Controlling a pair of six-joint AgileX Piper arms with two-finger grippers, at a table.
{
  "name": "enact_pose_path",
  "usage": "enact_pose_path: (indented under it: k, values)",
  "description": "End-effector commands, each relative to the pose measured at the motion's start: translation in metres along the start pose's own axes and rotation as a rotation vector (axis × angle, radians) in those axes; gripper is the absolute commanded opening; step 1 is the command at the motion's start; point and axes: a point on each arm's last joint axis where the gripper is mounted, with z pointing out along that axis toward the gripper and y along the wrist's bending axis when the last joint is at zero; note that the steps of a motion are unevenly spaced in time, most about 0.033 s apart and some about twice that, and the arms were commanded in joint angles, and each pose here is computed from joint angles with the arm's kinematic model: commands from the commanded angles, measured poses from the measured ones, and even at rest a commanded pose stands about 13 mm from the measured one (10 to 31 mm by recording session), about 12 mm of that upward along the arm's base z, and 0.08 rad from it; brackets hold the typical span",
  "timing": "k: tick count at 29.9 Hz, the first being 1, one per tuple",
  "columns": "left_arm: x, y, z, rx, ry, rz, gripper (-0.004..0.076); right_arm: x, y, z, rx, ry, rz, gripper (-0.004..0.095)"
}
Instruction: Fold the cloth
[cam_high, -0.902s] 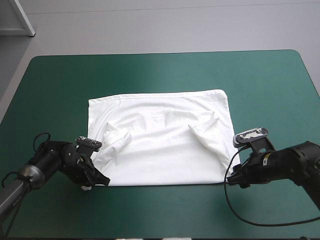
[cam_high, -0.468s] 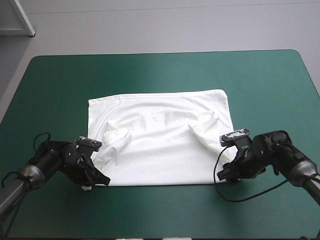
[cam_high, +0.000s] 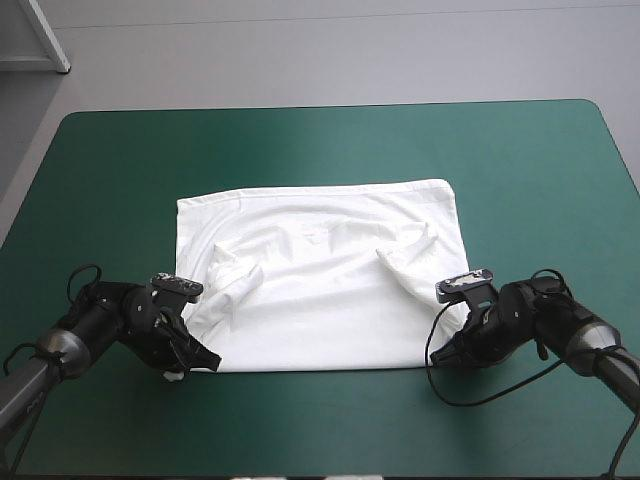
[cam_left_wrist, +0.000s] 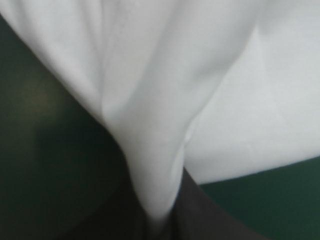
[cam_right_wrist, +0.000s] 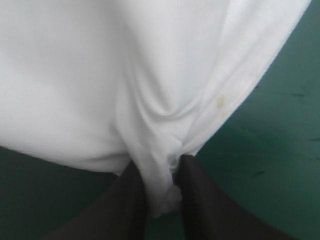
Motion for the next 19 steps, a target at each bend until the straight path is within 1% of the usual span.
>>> enact_pose_path:
  k: [1,2,5,11,16,19]
  values:
    - [-0.007,-0.004,0.002,0.025,-0.068,-0.044,0.0019,-0.001,0.002,-0.001,-0.011,-0.028,-0.012,0.0004]
    - [-0.007,-0.004,0.001,0.022,-0.077,-0.055,0.0019,-0.001,0.000,-0.001,0.003,-0.028,-0.019,-0.0014]
    - [-0.006,-0.004,-0.010,0.014,-0.137,-0.068,0.0019,0.001,-0.001,-0.006,0.029,-0.037,-0.023,-0.0014]
    - [0.004,-0.008,-0.034,0.014,-0.235,-0.089,0.0019,0.008,0.001,-0.029,0.031,-0.112,-0.019,-0.0014]
    - [0.015,-0.011,-0.046,0.024,-0.240,-0.098,0.0019,0.016,0.004,-0.046,0.026,-0.153,-0.014,-0.0014]
    - [0.015,-0.012,-0.053,0.027,-0.227,-0.092,0.0019,0.013,0.006,-0.059,0.015,-0.179,-0.012,-0.0014]
